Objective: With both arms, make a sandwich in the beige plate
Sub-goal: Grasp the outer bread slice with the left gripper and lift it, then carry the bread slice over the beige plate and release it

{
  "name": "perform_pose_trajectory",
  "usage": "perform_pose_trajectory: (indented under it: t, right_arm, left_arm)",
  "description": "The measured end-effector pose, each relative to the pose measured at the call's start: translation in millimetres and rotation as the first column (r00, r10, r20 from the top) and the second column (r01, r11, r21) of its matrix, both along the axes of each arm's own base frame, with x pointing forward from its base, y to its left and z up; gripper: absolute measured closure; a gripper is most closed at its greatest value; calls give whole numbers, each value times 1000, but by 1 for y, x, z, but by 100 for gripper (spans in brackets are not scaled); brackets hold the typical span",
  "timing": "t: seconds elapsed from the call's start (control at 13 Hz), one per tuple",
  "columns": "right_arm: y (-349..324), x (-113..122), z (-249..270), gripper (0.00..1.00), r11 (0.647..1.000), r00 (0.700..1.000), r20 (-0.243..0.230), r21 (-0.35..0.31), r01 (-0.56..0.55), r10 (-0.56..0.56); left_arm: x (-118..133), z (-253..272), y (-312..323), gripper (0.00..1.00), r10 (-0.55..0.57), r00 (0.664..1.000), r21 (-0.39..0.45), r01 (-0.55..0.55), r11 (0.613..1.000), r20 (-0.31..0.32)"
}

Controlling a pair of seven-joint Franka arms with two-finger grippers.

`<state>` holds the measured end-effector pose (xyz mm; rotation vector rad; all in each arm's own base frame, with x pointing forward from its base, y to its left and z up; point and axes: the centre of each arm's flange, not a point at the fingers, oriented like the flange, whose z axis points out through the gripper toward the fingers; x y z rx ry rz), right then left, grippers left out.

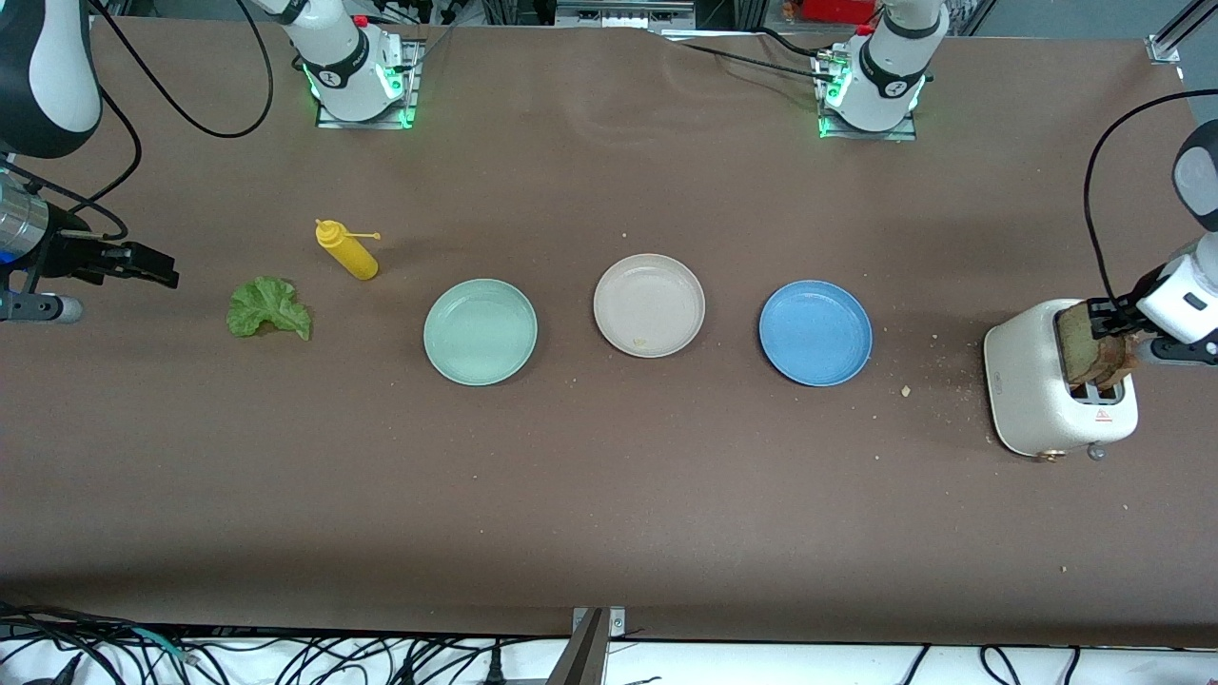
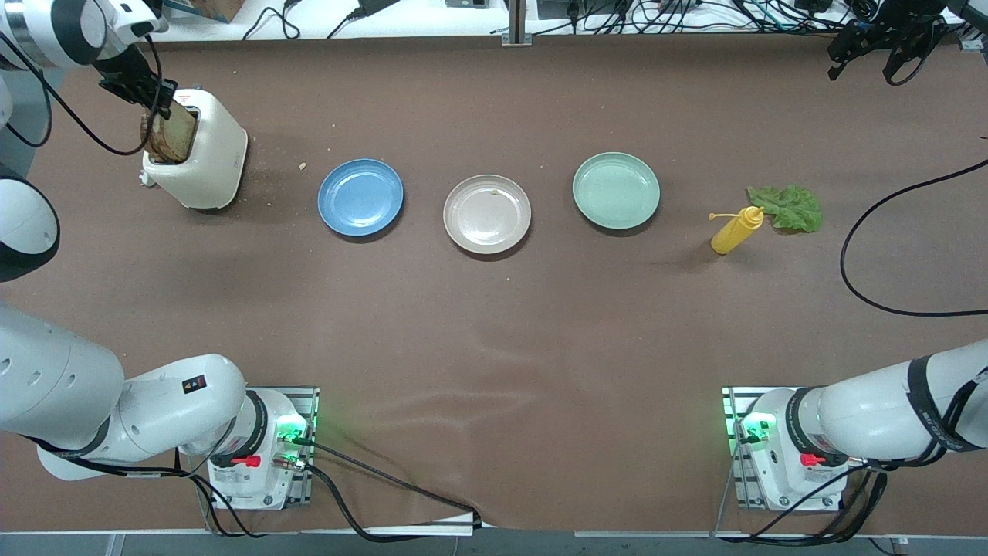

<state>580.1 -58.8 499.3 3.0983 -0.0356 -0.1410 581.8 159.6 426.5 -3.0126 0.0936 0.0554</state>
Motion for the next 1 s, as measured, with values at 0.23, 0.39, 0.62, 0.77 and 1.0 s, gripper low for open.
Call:
perform_pose_trajectory:
  t: [0.23, 0.39, 0.62, 0.77, 1.0]
  right_arm:
    - [0, 0, 0, 0, 1000, 1000, 0, 0, 0, 0]
    - [0, 0, 0, 0, 1000, 1000, 0, 0, 0, 0]
    - [0, 0, 0, 0, 1000, 1000, 0, 0, 0, 0]
    - [0, 0, 0, 0, 1000, 1000, 0, 0, 0, 0]
    - [0, 0, 1, 0, 1000, 1000, 1, 0, 0, 0]
  left_arm:
    - [8, 53, -16, 90, -12, 999, -1, 12, 1000, -37]
    - [12, 83, -48, 90, -54, 997, -9, 53, 999, -61]
    - [12, 93, -108, 90, -105, 990, -164, 88, 982, -97]
    - [16, 70, -148, 90, -127, 983, -372, 69, 926, -134]
    - [25, 26, -229, 90, -179, 962, -582, 25, 813, -208]
